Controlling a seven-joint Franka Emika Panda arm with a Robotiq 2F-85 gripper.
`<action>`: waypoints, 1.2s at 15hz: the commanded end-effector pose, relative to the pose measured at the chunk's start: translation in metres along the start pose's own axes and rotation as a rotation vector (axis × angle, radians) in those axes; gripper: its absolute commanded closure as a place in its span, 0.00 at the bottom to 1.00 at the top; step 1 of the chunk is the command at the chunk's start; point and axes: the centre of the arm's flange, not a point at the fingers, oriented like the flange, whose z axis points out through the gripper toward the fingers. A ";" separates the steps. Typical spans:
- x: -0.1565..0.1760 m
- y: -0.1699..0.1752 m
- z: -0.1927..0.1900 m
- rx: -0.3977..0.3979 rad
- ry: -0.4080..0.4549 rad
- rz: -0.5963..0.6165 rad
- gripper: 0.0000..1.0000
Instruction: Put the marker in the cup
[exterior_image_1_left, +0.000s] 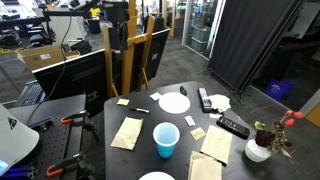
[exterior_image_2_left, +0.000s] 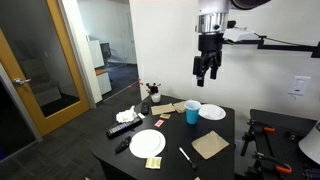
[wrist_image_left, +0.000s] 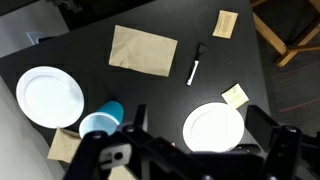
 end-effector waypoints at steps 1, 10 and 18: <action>0.003 -0.025 0.021 0.029 0.019 0.126 0.00; -0.004 -0.058 0.083 0.026 -0.006 0.318 0.00; -0.010 -0.057 0.099 -0.014 -0.052 0.285 0.00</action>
